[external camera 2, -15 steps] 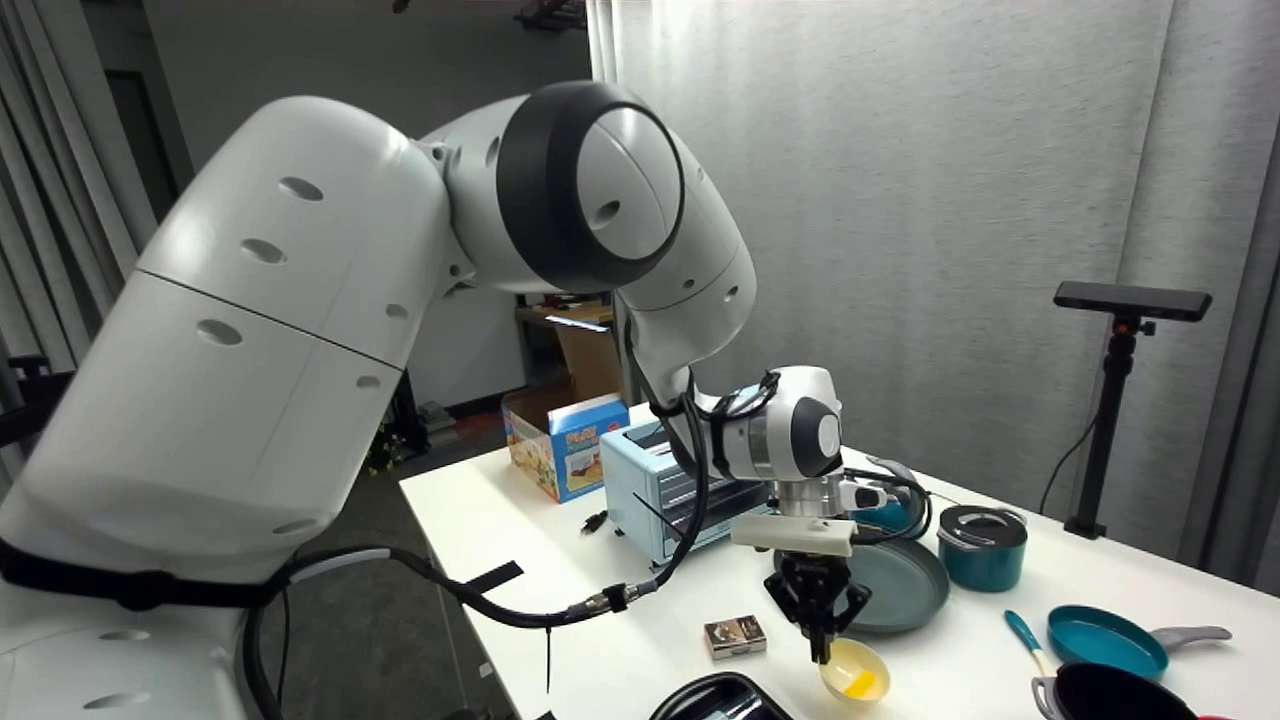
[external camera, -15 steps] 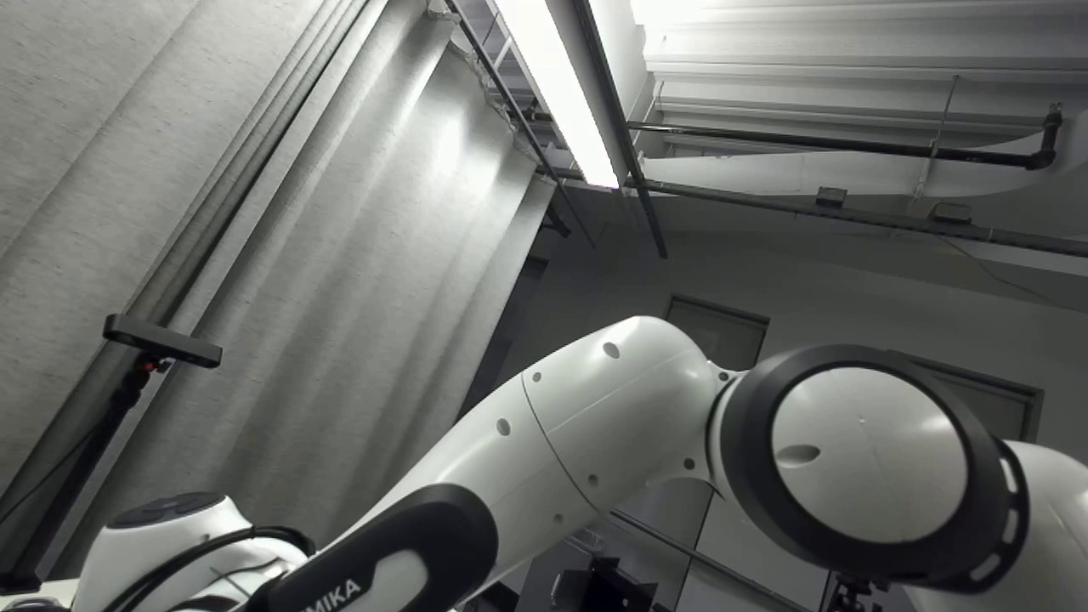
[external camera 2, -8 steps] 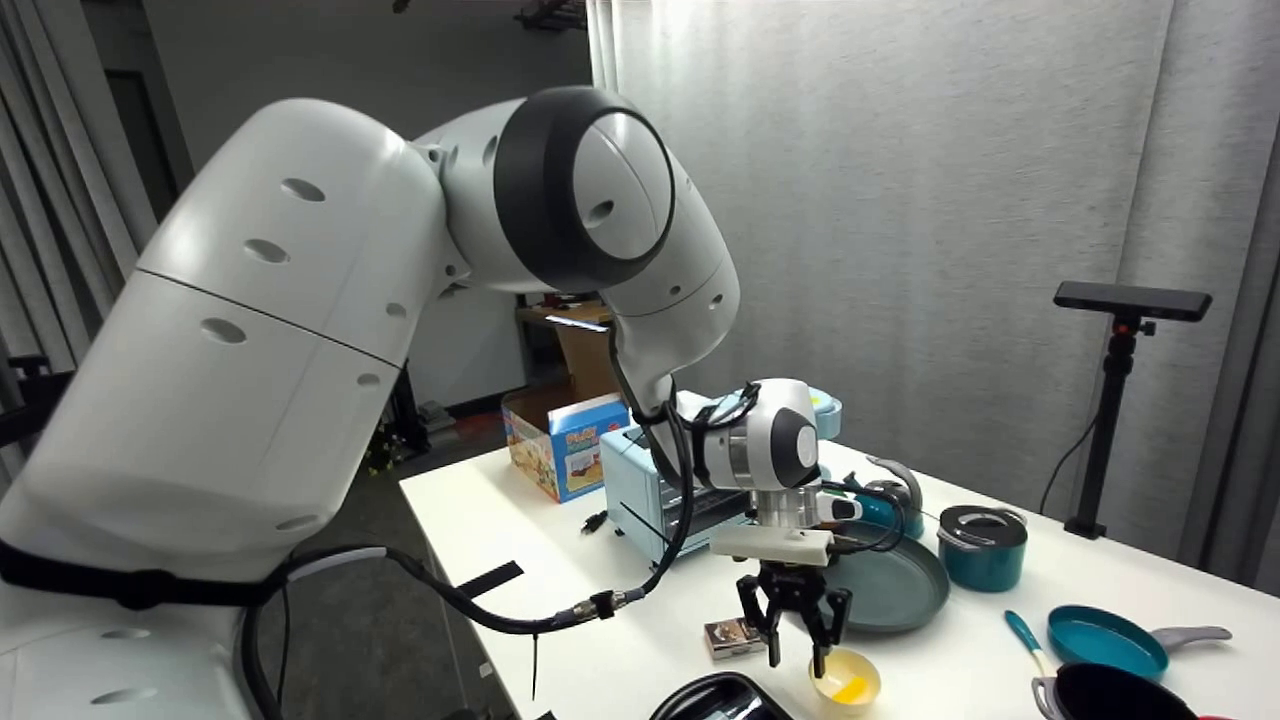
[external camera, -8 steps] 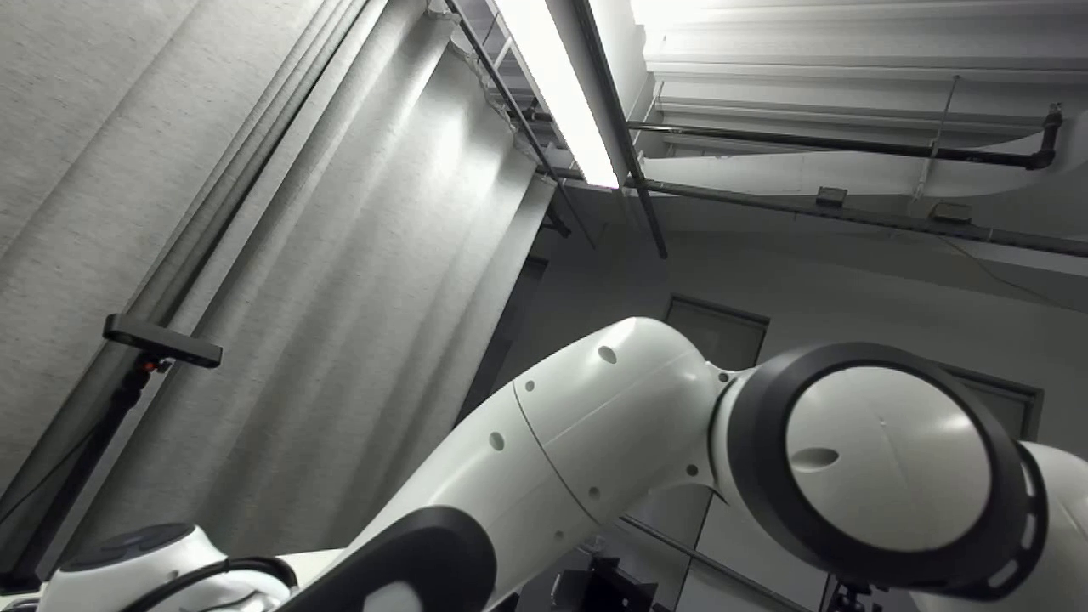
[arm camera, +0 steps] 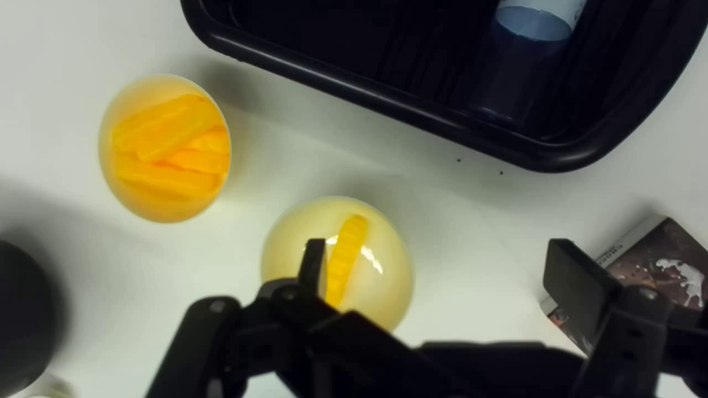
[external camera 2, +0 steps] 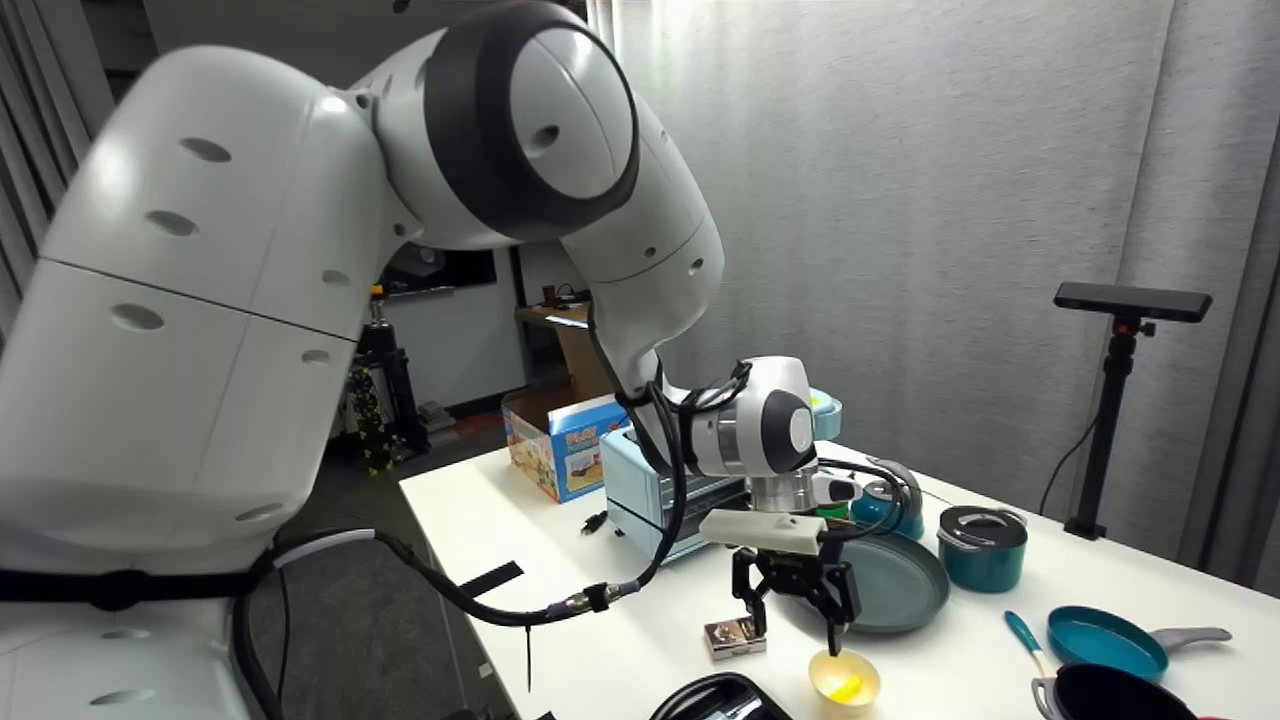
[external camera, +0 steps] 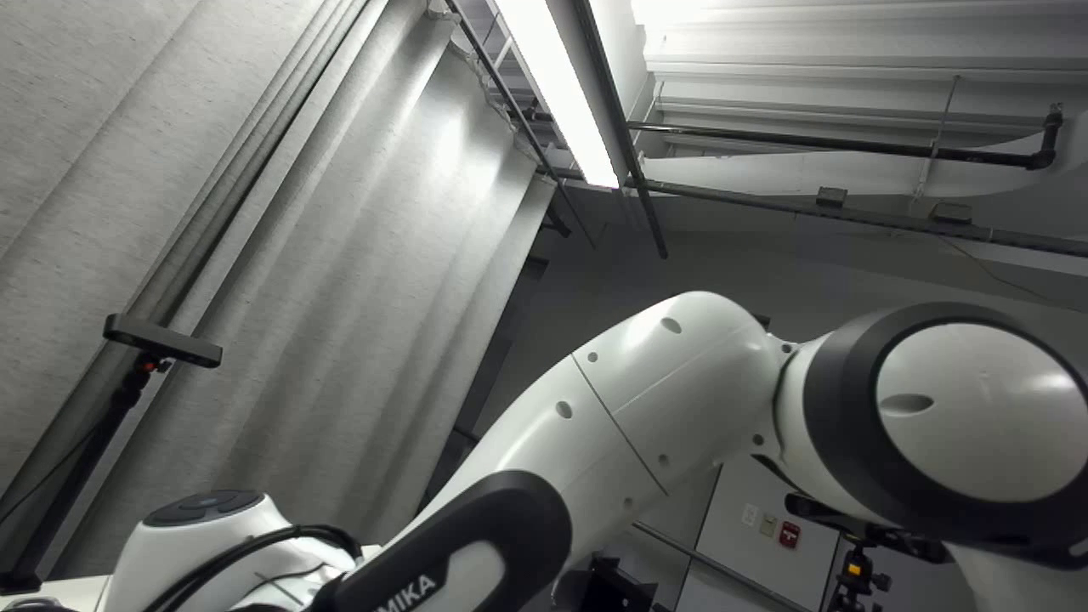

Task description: Pour the content from the cup

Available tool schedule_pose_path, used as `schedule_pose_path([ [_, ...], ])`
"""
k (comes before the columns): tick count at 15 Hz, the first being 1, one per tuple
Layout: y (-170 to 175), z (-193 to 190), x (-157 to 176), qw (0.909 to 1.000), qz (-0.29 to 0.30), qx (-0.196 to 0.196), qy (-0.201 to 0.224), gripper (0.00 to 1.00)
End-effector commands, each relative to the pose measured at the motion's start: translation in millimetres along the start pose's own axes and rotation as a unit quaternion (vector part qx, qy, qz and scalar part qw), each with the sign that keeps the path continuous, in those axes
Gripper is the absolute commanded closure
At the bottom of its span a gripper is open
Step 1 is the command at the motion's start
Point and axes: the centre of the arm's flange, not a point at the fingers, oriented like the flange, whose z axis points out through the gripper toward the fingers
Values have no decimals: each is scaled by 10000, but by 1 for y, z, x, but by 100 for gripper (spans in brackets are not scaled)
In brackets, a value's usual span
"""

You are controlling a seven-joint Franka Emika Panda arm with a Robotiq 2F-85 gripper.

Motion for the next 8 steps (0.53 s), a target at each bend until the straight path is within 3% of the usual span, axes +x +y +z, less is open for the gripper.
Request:
schedule_pose_path([
  [1, 20, -25, -48, 9979, 420, 71, 481, 0],
  [8, 60, -43, -100, 9825, 1320, 432, 1240, 0],
])
